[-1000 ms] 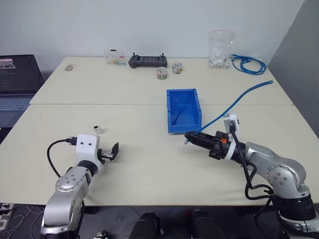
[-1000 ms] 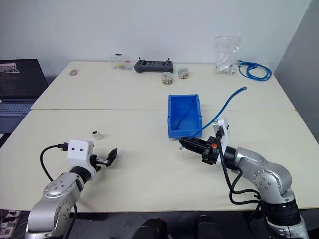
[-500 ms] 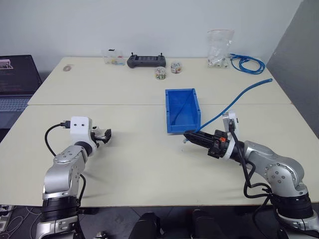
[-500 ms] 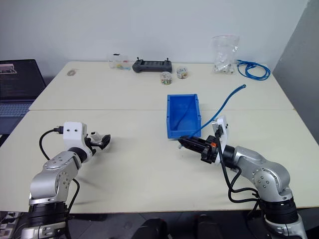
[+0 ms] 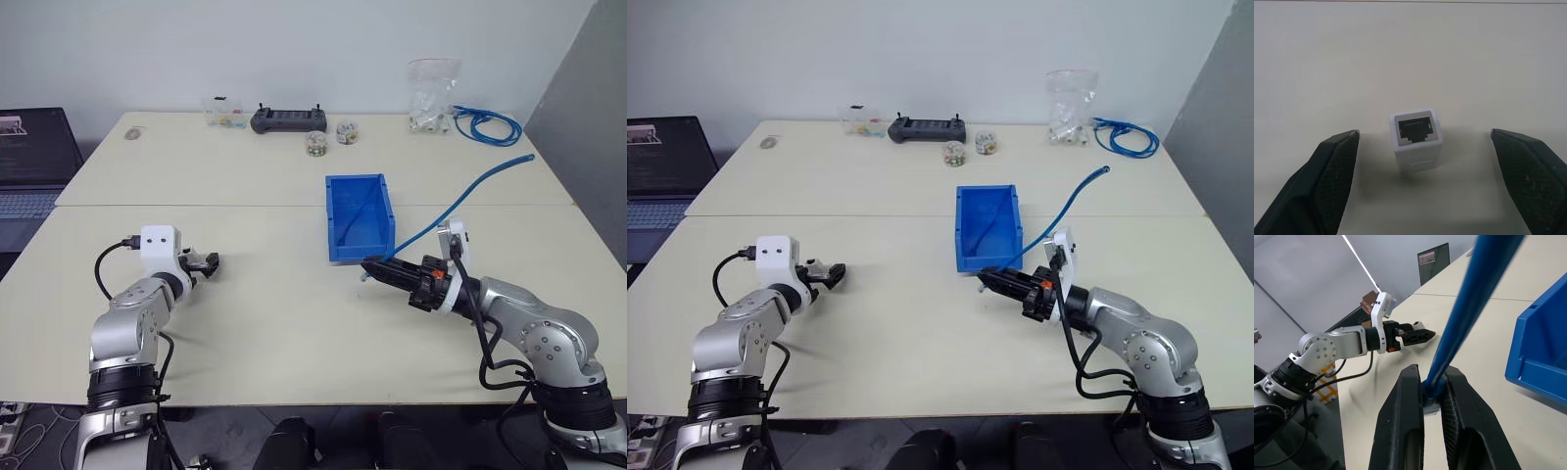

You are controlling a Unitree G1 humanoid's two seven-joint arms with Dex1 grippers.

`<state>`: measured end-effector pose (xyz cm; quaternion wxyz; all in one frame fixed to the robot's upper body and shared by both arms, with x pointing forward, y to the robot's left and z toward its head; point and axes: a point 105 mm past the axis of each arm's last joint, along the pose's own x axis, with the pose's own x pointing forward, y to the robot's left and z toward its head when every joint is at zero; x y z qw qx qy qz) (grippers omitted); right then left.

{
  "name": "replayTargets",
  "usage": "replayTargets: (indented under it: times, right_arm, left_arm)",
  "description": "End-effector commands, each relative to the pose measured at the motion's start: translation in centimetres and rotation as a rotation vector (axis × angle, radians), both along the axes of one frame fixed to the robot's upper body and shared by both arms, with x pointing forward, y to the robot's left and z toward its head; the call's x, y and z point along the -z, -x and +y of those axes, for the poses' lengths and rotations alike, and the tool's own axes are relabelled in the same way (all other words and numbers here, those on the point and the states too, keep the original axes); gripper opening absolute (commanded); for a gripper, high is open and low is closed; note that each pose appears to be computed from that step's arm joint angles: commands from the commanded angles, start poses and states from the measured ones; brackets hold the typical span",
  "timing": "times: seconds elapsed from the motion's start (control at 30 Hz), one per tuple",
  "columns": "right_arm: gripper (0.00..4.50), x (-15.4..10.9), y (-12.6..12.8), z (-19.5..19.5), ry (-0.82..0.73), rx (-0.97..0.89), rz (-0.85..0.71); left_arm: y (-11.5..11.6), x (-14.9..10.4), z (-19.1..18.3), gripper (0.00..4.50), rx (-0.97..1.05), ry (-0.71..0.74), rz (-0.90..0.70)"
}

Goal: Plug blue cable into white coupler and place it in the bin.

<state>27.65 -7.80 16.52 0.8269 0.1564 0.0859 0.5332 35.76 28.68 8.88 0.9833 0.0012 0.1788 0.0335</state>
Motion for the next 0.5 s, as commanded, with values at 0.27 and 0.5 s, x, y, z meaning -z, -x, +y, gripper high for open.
replayTargets:
  times: [0.27, 0.5]
  right_arm:
    - [0.18, -1.44, 0.24, -0.17, -0.007, 0.005, -0.059]
    - [0.18, -1.47, 0.2, -0.24, -0.004, 0.01, -0.06]
  left_arm:
    - [-0.37, -0.78, 1.0, 2.77, -0.046, -0.023, -0.012]
    - [-0.52, -0.63, 1.39, 1.32, -0.055, -0.05, -0.007]
